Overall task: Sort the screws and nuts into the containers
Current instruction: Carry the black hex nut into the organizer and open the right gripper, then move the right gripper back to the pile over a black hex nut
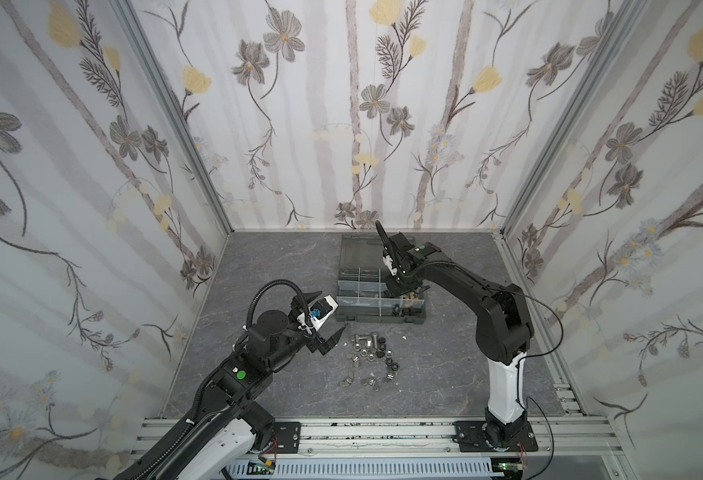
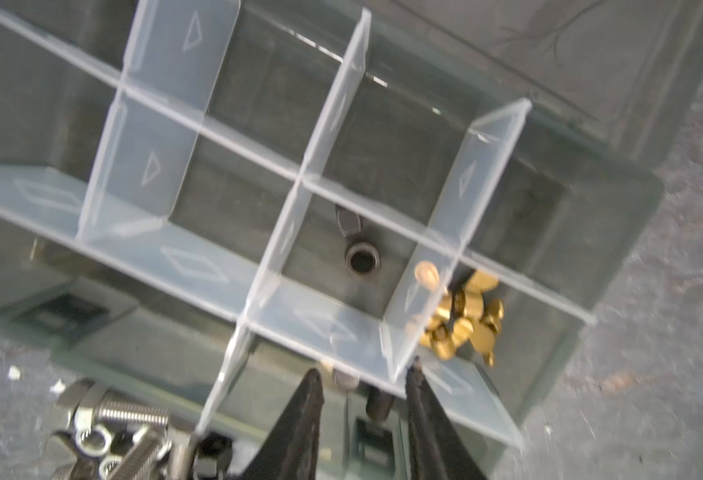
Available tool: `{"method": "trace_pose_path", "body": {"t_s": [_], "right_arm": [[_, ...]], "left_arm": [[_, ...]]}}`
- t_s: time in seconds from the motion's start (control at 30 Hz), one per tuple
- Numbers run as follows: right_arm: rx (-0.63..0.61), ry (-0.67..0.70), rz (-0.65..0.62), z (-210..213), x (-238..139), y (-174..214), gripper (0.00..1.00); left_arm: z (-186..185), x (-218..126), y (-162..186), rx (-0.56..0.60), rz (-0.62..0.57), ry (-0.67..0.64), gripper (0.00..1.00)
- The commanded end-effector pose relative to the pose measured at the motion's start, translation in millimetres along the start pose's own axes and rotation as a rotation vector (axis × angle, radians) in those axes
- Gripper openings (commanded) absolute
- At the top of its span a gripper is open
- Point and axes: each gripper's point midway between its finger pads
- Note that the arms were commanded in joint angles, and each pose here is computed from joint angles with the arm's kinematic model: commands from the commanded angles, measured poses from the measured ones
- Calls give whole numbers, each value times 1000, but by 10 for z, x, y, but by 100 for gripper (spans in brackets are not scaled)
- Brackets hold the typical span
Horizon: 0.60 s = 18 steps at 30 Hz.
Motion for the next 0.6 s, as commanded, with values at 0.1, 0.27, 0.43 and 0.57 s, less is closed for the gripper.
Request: {"method": "trace_pose_path", "body": {"t_s": [0.1,0.27,0.43,0.57], "right_arm": [[10,-39,-60,316,-209,341,44],[83,-105,-55,528,-221,560,46],[119,-124,-33,676,-102,724,49],[147,-166,2,773,20,832,48]], "left_arm": [[33,-33,-115,27,-18,-1,100],[18,-37,-158,33,-38,7,100],[14,-28,-165,33,-46,7,100],[-5,-27,-158,30,-47,12,100]]}}
Point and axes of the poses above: each gripper's point midway between its finger pads, its own x axis out along the fingers, its own z axis along the line the jaws close on, y = z × x, and after that the axes turned 3 degrees about x, right-handed
